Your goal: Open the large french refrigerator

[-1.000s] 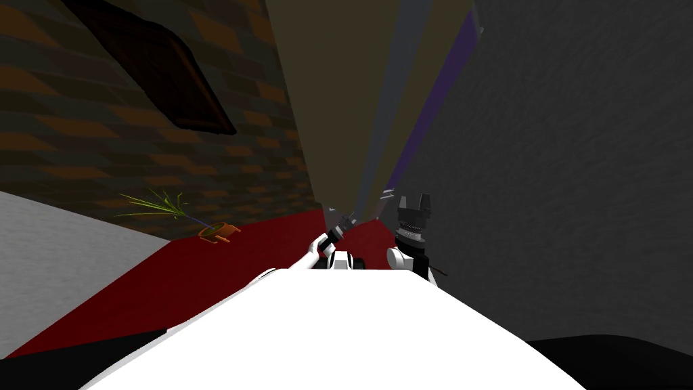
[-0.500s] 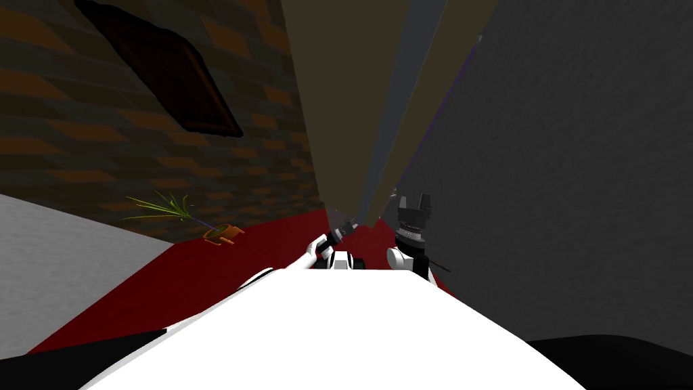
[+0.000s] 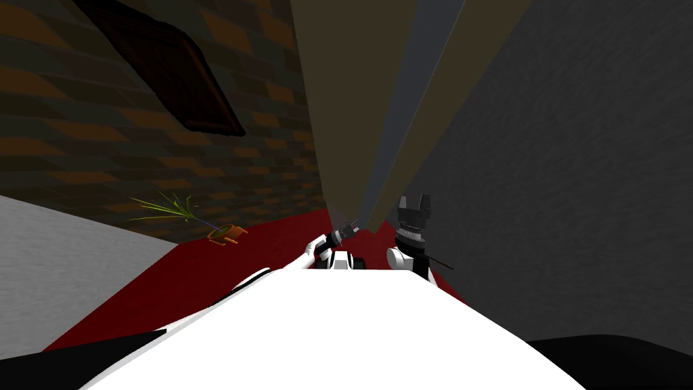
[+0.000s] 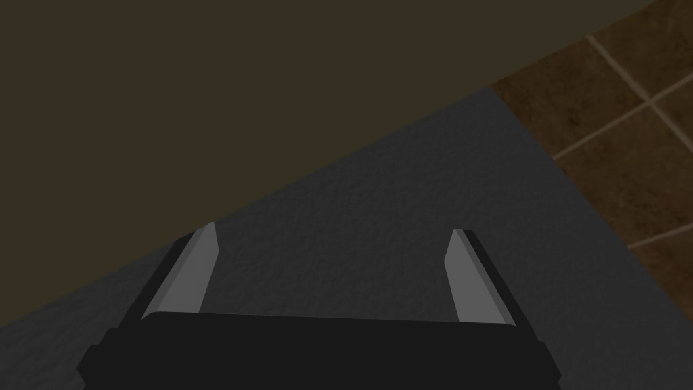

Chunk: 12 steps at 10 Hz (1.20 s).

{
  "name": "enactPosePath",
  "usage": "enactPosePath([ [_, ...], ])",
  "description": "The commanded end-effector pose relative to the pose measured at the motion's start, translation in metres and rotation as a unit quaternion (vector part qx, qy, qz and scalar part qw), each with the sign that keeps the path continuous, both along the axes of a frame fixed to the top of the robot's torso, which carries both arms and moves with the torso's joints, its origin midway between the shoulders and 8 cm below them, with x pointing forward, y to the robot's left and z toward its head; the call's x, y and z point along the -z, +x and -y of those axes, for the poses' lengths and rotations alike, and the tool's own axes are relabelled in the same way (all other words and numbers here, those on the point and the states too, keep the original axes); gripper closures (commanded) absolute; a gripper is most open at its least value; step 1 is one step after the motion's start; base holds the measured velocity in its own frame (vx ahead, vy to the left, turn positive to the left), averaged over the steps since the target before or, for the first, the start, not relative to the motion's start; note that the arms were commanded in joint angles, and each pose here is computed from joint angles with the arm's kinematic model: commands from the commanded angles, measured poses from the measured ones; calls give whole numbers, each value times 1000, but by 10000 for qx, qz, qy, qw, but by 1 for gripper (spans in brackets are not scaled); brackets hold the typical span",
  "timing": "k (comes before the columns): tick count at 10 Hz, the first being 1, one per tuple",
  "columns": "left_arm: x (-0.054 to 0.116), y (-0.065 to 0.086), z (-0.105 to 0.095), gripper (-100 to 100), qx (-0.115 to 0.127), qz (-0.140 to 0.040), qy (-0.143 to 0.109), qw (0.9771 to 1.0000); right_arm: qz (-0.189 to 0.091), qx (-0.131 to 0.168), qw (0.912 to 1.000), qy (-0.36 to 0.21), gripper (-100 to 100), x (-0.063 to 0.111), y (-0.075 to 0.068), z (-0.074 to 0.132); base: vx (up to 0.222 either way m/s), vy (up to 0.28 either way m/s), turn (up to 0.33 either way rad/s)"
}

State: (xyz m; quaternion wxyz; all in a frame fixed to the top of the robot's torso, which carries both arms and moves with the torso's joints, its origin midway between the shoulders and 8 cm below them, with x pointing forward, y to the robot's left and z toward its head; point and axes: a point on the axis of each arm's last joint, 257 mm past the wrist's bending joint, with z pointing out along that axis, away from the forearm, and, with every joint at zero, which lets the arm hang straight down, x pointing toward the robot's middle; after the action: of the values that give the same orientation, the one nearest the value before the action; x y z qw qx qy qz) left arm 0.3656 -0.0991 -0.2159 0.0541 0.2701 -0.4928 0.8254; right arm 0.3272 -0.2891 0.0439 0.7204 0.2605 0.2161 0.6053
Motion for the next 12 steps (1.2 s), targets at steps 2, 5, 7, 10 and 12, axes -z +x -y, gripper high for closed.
enactPosePath([
  [2,-15,9,7,-100,160,-1,25,9999,-21,13,10000,2,0,1,0,1,-43,32,27],
  [5,-26,18,11,-100,181,-1,34,9998,-19,12,10000,3,0,1,0,1,-55,-4,19],
  [7,-37,26,15,-100,200,-1,41,9998,-19,12,10000,2,0,1,0,1,-25,0,13],
  [10,-43,30,17,-100,208,-1,43,9998,-19,12,10000,3,0,1,0,1,-25,0,5],
  [12,-49,34,19,-100,216,-1,45,9998,-20,12,10000,2,0,1,0,1,-17,8,11],
])
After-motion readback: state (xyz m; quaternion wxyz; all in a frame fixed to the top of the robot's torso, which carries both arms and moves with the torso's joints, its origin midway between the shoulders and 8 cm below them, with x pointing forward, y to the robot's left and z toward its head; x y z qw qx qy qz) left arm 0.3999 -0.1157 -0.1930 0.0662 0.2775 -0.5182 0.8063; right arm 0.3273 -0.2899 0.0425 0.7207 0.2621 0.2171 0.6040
